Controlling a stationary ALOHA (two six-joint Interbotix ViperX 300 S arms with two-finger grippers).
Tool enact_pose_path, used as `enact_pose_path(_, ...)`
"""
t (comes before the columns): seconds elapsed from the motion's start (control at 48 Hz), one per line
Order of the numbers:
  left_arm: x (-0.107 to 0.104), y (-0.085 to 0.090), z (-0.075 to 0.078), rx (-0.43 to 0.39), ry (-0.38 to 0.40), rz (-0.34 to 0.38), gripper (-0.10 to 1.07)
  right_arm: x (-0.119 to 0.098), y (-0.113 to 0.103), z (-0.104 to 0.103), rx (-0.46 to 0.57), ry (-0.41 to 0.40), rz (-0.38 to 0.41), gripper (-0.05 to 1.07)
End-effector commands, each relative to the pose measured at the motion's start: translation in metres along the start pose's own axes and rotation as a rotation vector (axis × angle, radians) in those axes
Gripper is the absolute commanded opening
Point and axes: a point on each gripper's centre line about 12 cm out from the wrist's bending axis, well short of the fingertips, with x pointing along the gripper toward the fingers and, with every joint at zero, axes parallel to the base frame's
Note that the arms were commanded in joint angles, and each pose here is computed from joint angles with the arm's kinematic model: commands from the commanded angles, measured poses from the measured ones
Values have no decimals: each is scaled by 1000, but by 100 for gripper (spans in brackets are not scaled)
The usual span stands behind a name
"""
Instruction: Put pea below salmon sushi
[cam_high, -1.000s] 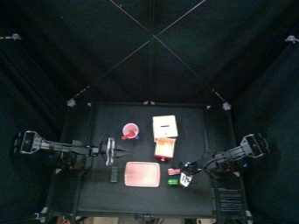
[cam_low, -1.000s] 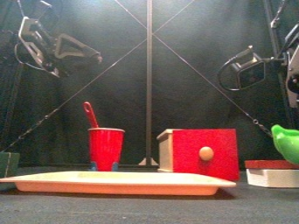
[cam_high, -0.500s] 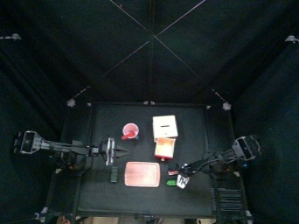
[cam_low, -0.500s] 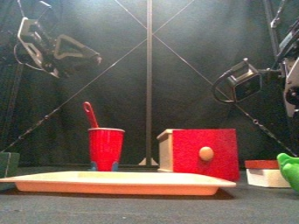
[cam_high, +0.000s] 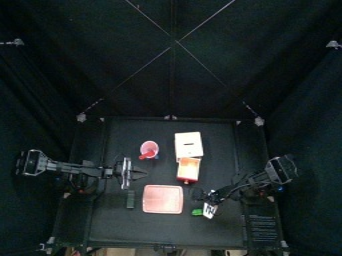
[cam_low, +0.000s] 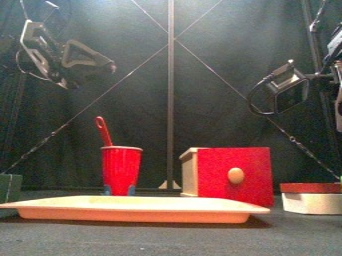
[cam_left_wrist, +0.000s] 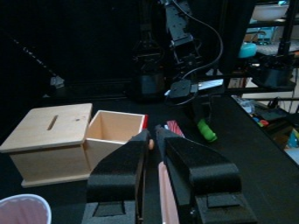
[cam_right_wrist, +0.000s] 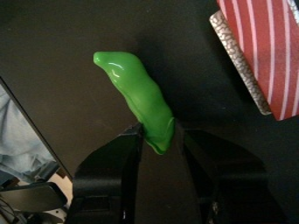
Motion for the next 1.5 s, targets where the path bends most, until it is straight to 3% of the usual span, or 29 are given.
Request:
enact_pose_path(0.0,2,0,4,0,-18,-1,61,-6,7,6,-6,-27,24,72)
enact_pose_path(0.354,2,0,4,2,-17,-1,61,-5,6,5,0,7,4,88)
enact_pose_path(0.729,2,-1,4,2,-17,-3,61,-29,30,27,-118,-40,6,88)
enact_pose_path(0.958,1,0,3,-1,-14,1,61,-44,37,41,-215,-77,-41,88)
enact_pose_path(1.25,2,0,3,-1,-15,0,61,-66,32,57,-243,-191,-31,88)
enact_pose_path(1.479,7,1,9,-1,-29,2,61,-93,15,67,-190,-405,86,87)
